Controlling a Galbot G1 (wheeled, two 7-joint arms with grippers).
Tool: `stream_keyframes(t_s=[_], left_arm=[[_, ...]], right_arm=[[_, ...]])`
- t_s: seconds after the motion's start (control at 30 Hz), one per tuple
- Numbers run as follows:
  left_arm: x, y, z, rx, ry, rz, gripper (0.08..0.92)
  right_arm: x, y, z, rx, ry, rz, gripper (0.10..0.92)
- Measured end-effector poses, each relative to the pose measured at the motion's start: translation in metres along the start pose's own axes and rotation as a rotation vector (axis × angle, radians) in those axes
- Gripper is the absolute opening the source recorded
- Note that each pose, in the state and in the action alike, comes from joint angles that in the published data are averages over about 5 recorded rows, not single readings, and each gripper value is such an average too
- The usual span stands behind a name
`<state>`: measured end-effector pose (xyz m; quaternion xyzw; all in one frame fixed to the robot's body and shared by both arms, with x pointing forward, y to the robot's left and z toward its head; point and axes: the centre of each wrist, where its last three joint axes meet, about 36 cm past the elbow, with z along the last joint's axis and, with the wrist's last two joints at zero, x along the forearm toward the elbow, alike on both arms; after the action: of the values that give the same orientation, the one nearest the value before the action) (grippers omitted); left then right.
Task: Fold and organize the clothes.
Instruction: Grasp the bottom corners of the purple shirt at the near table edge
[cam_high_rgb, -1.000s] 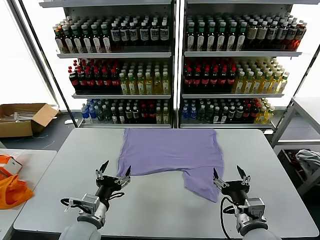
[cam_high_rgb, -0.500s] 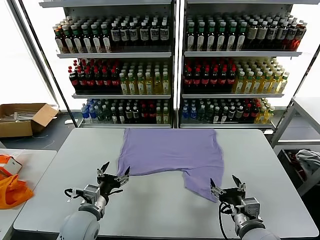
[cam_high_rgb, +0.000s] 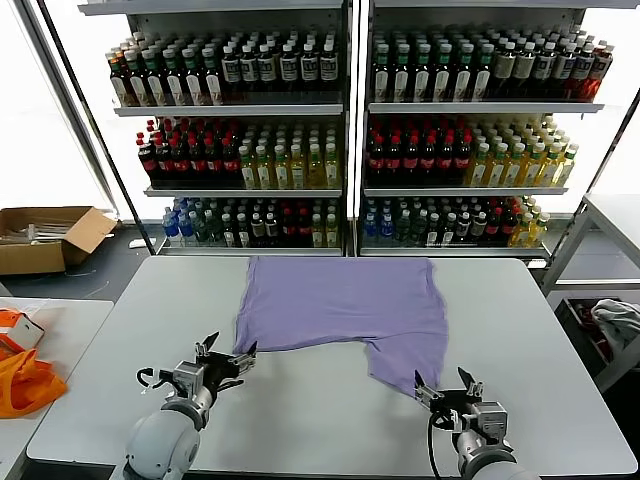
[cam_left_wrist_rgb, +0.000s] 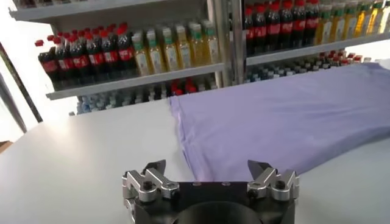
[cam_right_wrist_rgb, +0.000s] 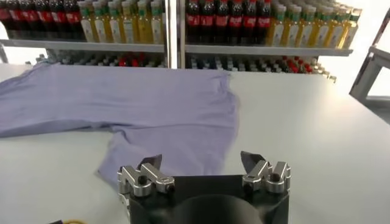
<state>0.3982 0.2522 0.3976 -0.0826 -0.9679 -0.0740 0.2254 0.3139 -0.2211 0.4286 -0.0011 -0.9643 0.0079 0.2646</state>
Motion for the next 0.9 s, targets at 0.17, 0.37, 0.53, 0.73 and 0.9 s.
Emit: stream_keyframes(t_s=[0.17,0.37,0.53,0.73,0.9], left_arm=[[-0.007,0.000,0.000,0.012,0.012,0.005,0.822],[-0.013,0.000,0.000,0.012,0.028,0.007,0.823],[-0.015,-0.001,0.005,0.017,0.048,0.015,0.822],[-0.014,-0.003,0.010,0.025,0.062,0.022,0.794],[-0.011,-0.005,0.014,0.024,0.069,0.031,0.674]], right_arm=[[-0.007,0.004,0.003,-0.006,0.011,0.007,0.823],[-0.012,0.006,0.007,-0.004,0.024,0.010,0.823],[-0.012,0.007,0.010,0.000,0.032,0.009,0.823],[-0.011,0.010,0.015,0.005,0.047,0.002,0.817],[-0.009,0.013,0.019,0.014,0.053,-0.007,0.717]])
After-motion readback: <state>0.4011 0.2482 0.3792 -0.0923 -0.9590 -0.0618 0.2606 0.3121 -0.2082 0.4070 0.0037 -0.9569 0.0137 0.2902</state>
